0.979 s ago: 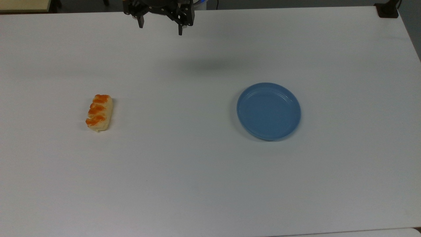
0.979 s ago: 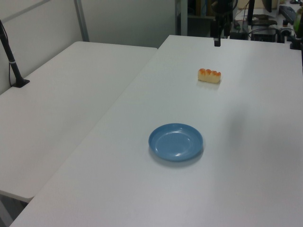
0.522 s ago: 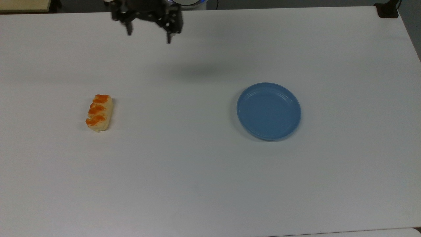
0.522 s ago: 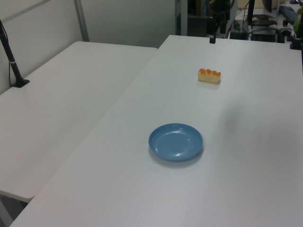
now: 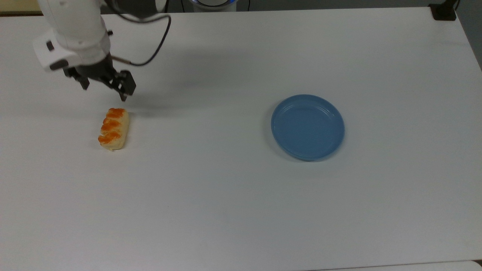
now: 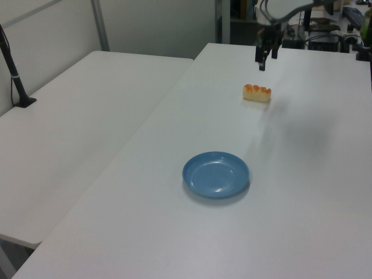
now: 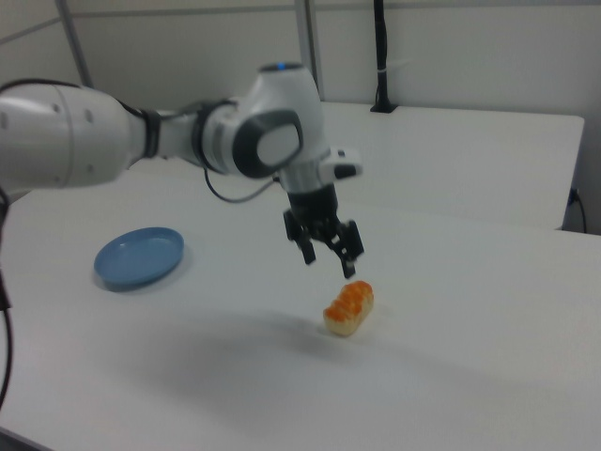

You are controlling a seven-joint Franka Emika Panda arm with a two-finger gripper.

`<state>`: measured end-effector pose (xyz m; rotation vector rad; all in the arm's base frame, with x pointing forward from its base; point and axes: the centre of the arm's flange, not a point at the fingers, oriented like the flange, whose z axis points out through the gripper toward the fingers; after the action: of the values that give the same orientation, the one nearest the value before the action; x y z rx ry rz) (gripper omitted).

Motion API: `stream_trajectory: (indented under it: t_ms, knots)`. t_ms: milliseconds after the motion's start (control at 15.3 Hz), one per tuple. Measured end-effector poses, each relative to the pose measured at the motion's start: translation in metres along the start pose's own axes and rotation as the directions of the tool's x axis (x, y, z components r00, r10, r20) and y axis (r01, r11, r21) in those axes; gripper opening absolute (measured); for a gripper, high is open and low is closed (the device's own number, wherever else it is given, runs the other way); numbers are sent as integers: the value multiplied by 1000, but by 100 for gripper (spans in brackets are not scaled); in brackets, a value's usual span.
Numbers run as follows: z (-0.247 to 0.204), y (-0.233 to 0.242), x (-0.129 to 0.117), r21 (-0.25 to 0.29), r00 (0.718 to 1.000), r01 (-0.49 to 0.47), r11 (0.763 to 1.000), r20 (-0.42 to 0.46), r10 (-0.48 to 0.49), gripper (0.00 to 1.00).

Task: Put the bread onto the plate
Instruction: 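Lower the gripper over the orange-topped bread roll and close on it, then lift the bread roll and carry it over the blue plate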

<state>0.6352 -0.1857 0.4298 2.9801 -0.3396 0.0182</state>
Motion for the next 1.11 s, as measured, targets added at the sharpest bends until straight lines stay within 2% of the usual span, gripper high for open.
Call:
stream_trajectory:
  t_ms: [326,522,718,783,914,979,1110]
  knots:
    - [80,-24,23,-25,999,25,999,-35,-25,100]
    - [108,-31,28,-32,999,23,999,-39,-25,100]
    - [116,-32,30,-36,999,25,999,-44,-27,95]
    - [113,-32,31,-36,998,27,999,-48,-28,87]
    - [100,-31,33,-34,997,26,999,-65,-28,60]
    - [92,-33,33,-31,998,29,999,-61,-30,51]
    - [66,-56,30,3,997,45,999,-59,-45,50]
